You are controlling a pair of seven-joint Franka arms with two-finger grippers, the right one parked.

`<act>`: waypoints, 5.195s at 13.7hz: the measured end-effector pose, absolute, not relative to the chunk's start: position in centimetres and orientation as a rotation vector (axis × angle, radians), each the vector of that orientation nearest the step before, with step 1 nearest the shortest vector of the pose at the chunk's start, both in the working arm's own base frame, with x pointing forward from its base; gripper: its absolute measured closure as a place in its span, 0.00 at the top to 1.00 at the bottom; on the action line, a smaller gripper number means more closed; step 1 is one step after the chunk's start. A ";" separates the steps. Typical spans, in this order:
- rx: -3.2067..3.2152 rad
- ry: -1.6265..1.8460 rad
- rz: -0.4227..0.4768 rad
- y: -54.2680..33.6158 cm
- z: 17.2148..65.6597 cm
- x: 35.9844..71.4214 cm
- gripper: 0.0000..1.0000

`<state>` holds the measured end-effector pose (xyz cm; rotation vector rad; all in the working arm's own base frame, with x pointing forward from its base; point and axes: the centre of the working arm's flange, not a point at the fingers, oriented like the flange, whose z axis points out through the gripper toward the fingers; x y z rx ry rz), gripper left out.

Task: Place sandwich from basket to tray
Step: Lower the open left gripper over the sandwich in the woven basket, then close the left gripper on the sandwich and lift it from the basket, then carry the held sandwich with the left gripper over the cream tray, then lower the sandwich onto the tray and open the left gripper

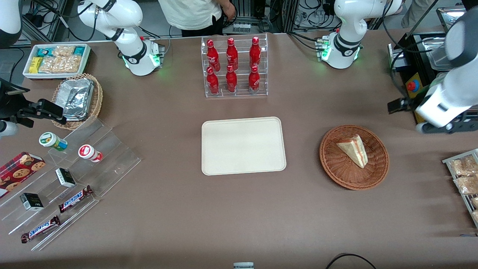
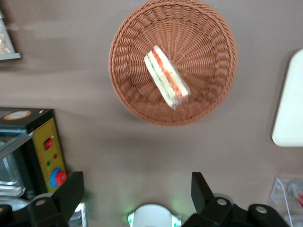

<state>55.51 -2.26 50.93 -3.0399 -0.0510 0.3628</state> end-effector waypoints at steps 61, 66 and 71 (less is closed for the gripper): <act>-3.127 -0.111 0.216 -46.8 34.0 49.2 0.17; -3.124 -0.060 0.171 -50.9 28.3 47.4 0.17; -3.138 -0.056 0.144 -51.5 26.3 47.4 0.17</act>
